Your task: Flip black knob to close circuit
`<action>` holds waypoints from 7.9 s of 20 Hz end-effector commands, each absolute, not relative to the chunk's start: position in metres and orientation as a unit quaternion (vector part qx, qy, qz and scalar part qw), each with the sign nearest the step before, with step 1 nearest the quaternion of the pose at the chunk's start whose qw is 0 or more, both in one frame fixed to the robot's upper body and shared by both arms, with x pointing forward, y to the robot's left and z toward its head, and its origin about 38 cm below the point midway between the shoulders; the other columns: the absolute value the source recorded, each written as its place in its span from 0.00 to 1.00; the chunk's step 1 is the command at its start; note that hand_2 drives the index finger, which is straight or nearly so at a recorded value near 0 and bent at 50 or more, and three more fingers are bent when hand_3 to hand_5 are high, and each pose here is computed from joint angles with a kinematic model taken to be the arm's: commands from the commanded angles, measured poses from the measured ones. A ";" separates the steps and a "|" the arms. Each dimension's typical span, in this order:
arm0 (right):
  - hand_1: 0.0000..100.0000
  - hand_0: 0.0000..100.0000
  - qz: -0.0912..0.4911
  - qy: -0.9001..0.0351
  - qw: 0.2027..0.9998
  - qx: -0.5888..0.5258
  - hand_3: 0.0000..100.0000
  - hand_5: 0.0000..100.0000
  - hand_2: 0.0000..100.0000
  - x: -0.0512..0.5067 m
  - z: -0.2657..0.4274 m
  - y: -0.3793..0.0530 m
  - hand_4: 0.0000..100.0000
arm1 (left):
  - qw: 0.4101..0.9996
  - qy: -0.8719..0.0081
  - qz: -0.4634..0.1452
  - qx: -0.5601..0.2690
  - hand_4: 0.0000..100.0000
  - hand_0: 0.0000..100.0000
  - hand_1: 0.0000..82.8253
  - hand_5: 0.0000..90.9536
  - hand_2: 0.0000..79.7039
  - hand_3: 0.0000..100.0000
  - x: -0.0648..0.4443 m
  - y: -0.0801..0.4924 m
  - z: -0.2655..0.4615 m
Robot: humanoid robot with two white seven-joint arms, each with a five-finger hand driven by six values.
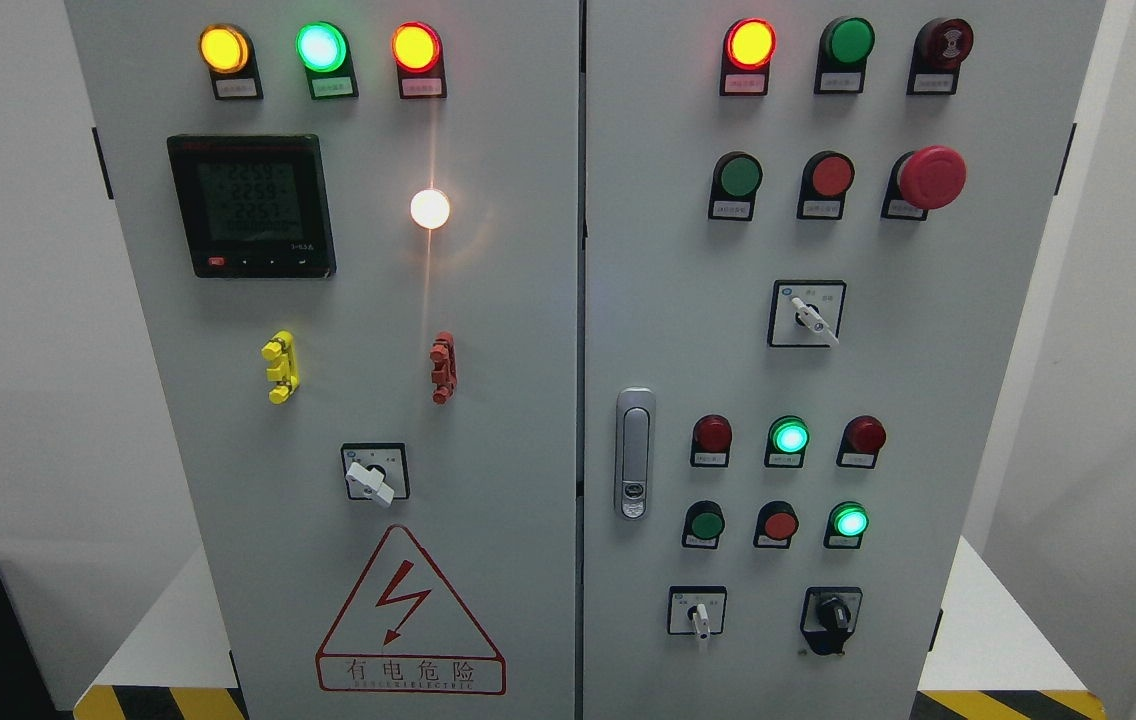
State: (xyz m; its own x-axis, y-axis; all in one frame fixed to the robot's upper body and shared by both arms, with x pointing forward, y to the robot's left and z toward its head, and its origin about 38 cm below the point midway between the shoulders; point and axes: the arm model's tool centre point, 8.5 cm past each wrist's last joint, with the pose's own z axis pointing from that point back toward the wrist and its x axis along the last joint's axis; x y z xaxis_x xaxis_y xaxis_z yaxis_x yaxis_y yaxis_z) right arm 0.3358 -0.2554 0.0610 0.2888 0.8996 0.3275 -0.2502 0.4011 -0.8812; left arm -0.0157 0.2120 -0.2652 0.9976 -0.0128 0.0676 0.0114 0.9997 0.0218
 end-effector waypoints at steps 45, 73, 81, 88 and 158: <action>0.01 0.00 0.328 -0.483 0.646 -0.492 1.00 0.81 0.89 0.428 0.178 -0.276 0.90 | 0.999 -0.034 -0.006 0.011 0.00 0.12 0.67 0.00 0.00 0.00 -0.016 0.212 -0.265; 0.01 0.00 0.292 -0.490 0.646 -0.507 1.00 0.81 0.88 0.423 0.186 -0.294 0.90 | 0.999 -0.034 -0.006 0.011 0.00 0.12 0.67 0.00 0.00 0.00 -0.016 0.212 -0.265; 0.01 0.00 0.285 -0.497 0.643 -0.508 1.00 0.81 0.88 0.421 0.191 -0.295 0.90 | 0.999 -0.034 -0.006 0.011 0.00 0.12 0.67 0.00 0.00 0.00 -0.016 0.212 -0.265; 0.01 0.00 0.282 -0.505 0.643 -0.502 1.00 0.82 0.88 0.420 0.193 -0.294 0.90 | 0.999 -0.034 -0.006 0.011 0.00 0.12 0.67 0.00 0.00 0.00 -0.016 0.212 -0.265; 0.00 0.00 -0.036 -0.793 0.600 0.105 0.00 0.00 0.00 0.272 0.128 -0.215 0.00 | 0.999 -0.034 -0.006 0.011 0.00 0.12 0.67 0.00 0.00 0.00 -0.016 0.212 -0.265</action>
State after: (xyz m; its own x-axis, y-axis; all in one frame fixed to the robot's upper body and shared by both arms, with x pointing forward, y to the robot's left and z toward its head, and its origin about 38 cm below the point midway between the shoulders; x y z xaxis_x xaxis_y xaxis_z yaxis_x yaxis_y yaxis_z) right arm 0.2727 -0.2094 0.1310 -0.2646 -0.2021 0.9429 -0.1365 0.9758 0.1708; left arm -0.0156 0.2120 -0.2652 0.9976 -0.0128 0.0677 0.0113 0.9997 0.0217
